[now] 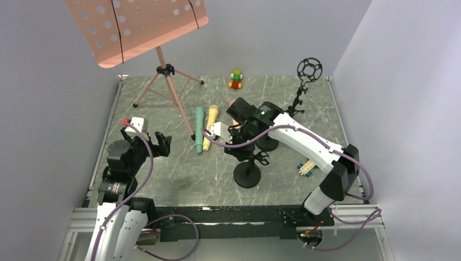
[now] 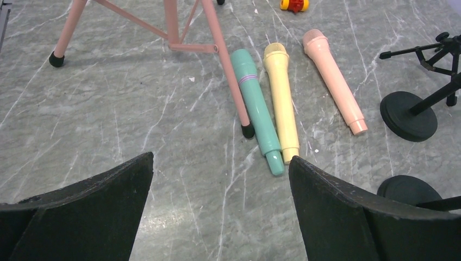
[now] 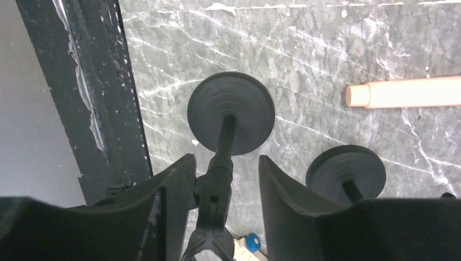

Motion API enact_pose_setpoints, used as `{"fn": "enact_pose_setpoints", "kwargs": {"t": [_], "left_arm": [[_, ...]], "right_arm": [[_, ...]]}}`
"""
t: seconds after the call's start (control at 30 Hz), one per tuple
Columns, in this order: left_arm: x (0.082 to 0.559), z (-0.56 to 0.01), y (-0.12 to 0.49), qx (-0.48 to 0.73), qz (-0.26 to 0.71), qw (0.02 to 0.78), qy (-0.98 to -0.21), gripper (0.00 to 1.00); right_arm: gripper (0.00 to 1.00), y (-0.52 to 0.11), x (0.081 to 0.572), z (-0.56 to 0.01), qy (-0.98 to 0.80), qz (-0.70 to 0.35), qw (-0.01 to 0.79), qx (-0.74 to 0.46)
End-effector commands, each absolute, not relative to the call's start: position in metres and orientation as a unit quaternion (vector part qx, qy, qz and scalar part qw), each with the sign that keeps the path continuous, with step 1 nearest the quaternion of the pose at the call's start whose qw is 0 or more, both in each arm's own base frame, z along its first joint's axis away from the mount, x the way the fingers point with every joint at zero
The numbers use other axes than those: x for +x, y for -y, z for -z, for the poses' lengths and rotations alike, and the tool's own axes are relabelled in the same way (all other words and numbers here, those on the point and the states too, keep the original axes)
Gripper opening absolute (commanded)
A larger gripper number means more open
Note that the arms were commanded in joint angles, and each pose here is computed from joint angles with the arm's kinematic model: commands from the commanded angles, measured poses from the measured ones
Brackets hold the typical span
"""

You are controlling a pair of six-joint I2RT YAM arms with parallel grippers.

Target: Attach the microphones to the stand

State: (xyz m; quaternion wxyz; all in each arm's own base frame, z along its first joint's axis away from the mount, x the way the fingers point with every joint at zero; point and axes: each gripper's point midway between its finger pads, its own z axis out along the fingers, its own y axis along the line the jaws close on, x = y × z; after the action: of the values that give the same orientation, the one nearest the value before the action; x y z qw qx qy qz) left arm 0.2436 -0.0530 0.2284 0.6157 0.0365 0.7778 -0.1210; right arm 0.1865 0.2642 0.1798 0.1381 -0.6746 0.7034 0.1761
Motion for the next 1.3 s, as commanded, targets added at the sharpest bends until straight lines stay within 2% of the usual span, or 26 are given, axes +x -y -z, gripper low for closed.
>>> {"fn": "enact_pose_setpoints", "kwargs": {"t": [0.0, 0.1, 0.33, 0.5, 0.6, 0.73, 0.8, 0.93, 1.03, 1.27], "left_arm": [[0.246, -0.249, 0.058, 0.049, 0.132, 0.638, -0.757, 0.99], [0.244, -0.25, 0.064, 0.063, 0.146, 0.64, -0.752, 0.99], [0.222, -0.256, 0.137, 0.189, 0.301, 0.616, -0.703, 0.99], [0.189, -0.231, 0.201, 0.234, 0.392, 0.548, -0.701, 0.99], [0.171, -0.207, 0.236, 0.252, 0.411, 0.549, -0.682, 0.99], [0.148, -0.164, 0.278, 0.31, 0.384, 0.577, -0.651, 0.99], [0.143, -0.161, 0.3, 0.333, 0.366, 0.6, -0.629, 0.99], [0.162, -0.163, 0.333, 0.345, 0.306, 0.657, -0.596, 0.99], [0.175, -0.166, 0.353, 0.331, 0.284, 0.694, -0.573, 0.99], [0.2, -0.152, 0.39, 0.301, 0.249, 0.705, -0.592, 0.99]], "right_arm": [[0.56, -0.277, 0.194, -0.201, -0.7, -0.187, 0.179, -0.666], [0.64, -0.277, 0.195, -0.213, -0.699, -0.21, 0.19, -0.657], [0.67, -0.251, 0.216, -0.275, -0.69, -0.311, 0.262, -0.599], [0.69, -0.198, 0.239, -0.293, -0.699, -0.334, 0.353, -0.525], [0.71, -0.171, 0.238, -0.298, -0.681, -0.338, 0.421, -0.495], [0.73, -0.149, 0.244, -0.286, -0.671, -0.343, 0.484, -0.445], [0.73, -0.137, 0.247, -0.281, -0.666, -0.354, 0.509, -0.415], [0.73, -0.123, 0.245, -0.266, -0.652, -0.397, 0.527, -0.374], [0.73, -0.115, 0.244, -0.265, -0.659, -0.388, 0.529, -0.367], [0.74, -0.118, 0.238, -0.266, -0.652, -0.399, 0.533, -0.363]]}}
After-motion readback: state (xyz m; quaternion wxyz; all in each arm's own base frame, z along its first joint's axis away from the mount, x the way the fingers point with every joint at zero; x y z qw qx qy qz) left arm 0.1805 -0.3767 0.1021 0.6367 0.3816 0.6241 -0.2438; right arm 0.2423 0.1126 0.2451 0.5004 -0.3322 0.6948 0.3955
